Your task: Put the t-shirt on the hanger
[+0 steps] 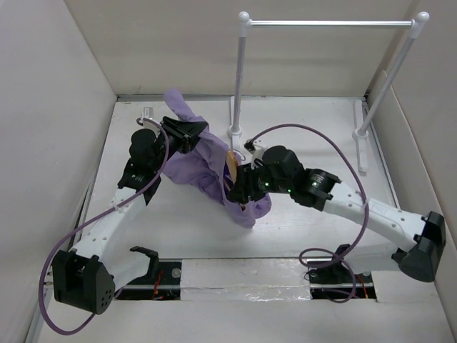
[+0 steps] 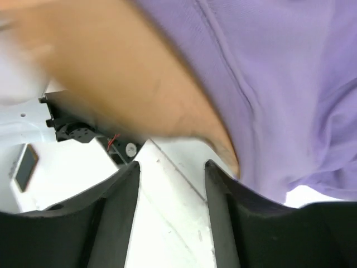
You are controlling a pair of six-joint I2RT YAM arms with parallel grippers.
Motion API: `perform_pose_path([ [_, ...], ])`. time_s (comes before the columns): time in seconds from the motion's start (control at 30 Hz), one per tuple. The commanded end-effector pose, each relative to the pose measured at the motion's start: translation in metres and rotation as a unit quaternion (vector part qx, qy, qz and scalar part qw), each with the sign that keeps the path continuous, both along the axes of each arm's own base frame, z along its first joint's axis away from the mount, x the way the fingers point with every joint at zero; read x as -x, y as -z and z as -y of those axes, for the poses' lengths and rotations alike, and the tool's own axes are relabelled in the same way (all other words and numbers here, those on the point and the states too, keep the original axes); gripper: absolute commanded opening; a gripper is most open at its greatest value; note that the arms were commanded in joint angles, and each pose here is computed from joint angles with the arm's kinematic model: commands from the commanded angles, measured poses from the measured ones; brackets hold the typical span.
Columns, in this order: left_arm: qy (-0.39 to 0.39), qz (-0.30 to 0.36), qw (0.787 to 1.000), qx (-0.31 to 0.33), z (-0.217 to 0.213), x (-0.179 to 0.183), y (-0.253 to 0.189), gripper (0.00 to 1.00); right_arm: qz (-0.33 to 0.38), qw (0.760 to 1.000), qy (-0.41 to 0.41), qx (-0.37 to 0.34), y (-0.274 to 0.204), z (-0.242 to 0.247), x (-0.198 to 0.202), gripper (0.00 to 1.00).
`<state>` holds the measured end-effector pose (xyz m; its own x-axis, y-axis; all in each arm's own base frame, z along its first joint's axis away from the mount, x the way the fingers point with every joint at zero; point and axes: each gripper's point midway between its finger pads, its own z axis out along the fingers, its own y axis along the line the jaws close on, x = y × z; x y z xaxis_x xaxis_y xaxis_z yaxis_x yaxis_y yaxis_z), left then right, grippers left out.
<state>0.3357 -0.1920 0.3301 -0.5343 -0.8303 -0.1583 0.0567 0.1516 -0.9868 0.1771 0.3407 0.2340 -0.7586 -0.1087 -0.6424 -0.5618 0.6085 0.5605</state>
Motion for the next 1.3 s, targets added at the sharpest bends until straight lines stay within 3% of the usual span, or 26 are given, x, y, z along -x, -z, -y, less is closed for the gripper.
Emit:
perform_pose_path([
  [0.0,0.017,0.026,0.999,0.035,0.001,0.014,-0.029,0.0,0.089,0.994,0.033,-0.056,-0.04,0.009,-0.012,0.5],
  [0.03,0.017,0.024,0.999,0.033,0.002,0.013,-0.027,0.0,0.096,0.993,0.04,-0.063,-0.04,0.011,-0.013,0.37],
  [0.07,0.016,0.02,0.999,0.031,0.001,0.013,-0.026,0.0,0.111,0.989,0.05,-0.082,-0.049,0.011,-0.017,0.09],
  [0.13,0.015,0.02,0.999,0.029,0.001,0.012,-0.027,0.0,0.117,0.988,0.057,-0.087,-0.041,0.014,-0.017,0.0],
  [0.23,0.011,0.017,1.0,0.021,0.0,0.011,-0.024,0.0,0.124,0.987,0.07,-0.077,-0.026,0.012,-0.027,0.04],
  [0.27,0.007,0.014,1.0,0.018,-0.001,0.011,-0.022,0.0,0.13,0.986,0.073,-0.079,-0.027,0.01,-0.03,0.2],
  [0.37,0.002,0.012,1.0,0.012,-0.003,0.013,-0.018,0.0,0.143,0.981,0.099,-0.087,-0.03,0.009,-0.039,0.38],
  [0.83,-0.003,0.005,1.0,0.008,-0.007,0.017,-0.01,0.0,0.145,0.98,0.116,-0.066,-0.018,-0.009,-0.058,0.35],
  [1.0,0.003,-0.001,1.0,0.012,-0.005,0.019,-0.011,0.0,0.167,0.971,0.159,-0.072,-0.025,-0.003,-0.07,0.41],
  [1.13,0.008,-0.009,1.0,0.019,-0.003,0.018,-0.009,0.0,0.182,0.962,0.193,-0.06,-0.023,0.002,-0.078,0.38],
  [1.2,0.008,-0.01,1.0,0.02,-0.003,0.018,-0.01,0.0,0.191,0.957,0.21,-0.062,-0.025,0.006,-0.082,0.13],
  [1.27,0.004,-0.011,1.0,0.013,-0.004,0.017,-0.009,0.0,0.194,0.954,0.218,-0.068,-0.028,0.01,-0.083,0.0],
])
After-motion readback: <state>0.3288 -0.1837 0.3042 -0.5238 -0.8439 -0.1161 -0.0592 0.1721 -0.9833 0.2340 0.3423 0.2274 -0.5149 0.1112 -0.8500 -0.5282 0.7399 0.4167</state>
